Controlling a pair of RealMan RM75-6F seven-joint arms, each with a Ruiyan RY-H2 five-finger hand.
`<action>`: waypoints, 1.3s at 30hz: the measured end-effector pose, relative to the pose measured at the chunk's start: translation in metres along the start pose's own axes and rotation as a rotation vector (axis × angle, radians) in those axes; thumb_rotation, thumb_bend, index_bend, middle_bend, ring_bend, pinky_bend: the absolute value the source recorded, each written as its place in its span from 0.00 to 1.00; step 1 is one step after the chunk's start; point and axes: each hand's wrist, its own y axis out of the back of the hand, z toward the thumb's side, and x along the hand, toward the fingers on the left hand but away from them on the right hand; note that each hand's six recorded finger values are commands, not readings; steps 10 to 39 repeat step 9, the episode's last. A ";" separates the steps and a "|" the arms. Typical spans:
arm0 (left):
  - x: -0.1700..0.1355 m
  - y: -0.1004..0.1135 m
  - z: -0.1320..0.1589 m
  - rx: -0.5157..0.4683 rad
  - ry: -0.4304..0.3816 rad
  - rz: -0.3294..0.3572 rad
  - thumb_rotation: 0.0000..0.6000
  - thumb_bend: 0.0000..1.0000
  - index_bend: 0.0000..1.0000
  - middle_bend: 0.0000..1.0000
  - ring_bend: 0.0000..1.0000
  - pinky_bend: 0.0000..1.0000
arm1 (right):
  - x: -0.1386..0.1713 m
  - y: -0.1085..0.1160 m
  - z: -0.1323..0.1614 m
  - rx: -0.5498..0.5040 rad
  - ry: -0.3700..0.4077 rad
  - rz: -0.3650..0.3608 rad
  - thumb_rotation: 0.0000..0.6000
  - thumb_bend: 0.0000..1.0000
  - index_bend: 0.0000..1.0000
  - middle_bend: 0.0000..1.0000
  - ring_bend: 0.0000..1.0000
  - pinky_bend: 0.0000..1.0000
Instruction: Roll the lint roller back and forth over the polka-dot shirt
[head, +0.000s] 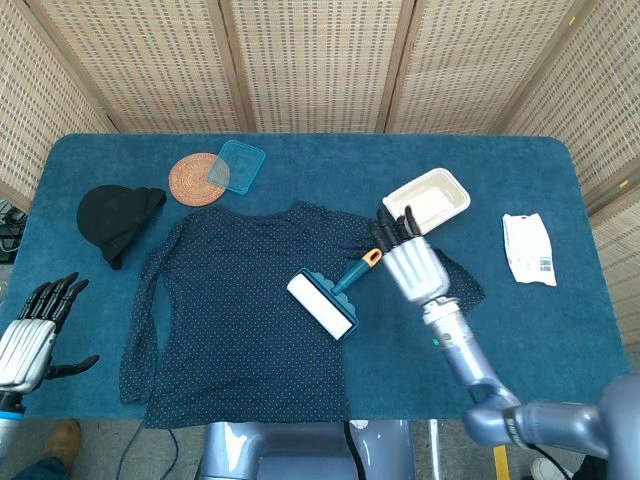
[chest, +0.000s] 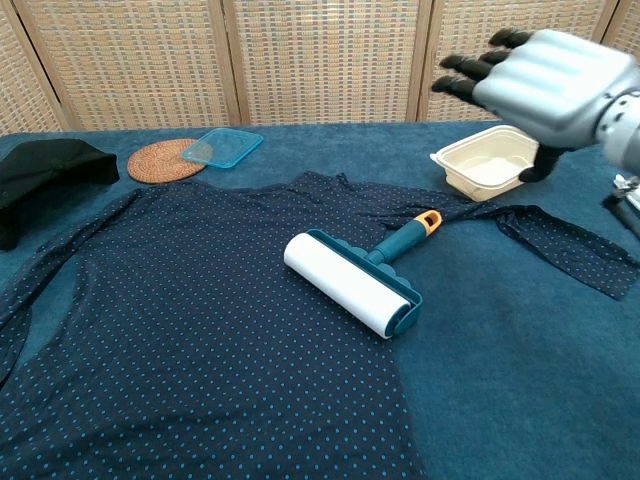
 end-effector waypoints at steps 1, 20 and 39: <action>-0.001 0.000 0.001 0.001 -0.002 0.001 1.00 0.00 0.00 0.00 0.00 0.00 | 0.006 -0.003 -0.008 -0.039 -0.012 0.013 1.00 0.00 0.00 0.00 0.00 0.00; -0.011 0.002 0.005 0.000 -0.018 0.018 1.00 0.00 0.00 0.00 0.00 0.00 | 0.077 -0.038 -0.061 -0.389 -0.146 0.139 1.00 0.00 0.00 0.00 0.00 0.00; -0.011 0.002 0.005 0.000 -0.018 0.018 1.00 0.00 0.00 0.00 0.00 0.00 | 0.077 -0.038 -0.061 -0.389 -0.146 0.139 1.00 0.00 0.00 0.00 0.00 0.00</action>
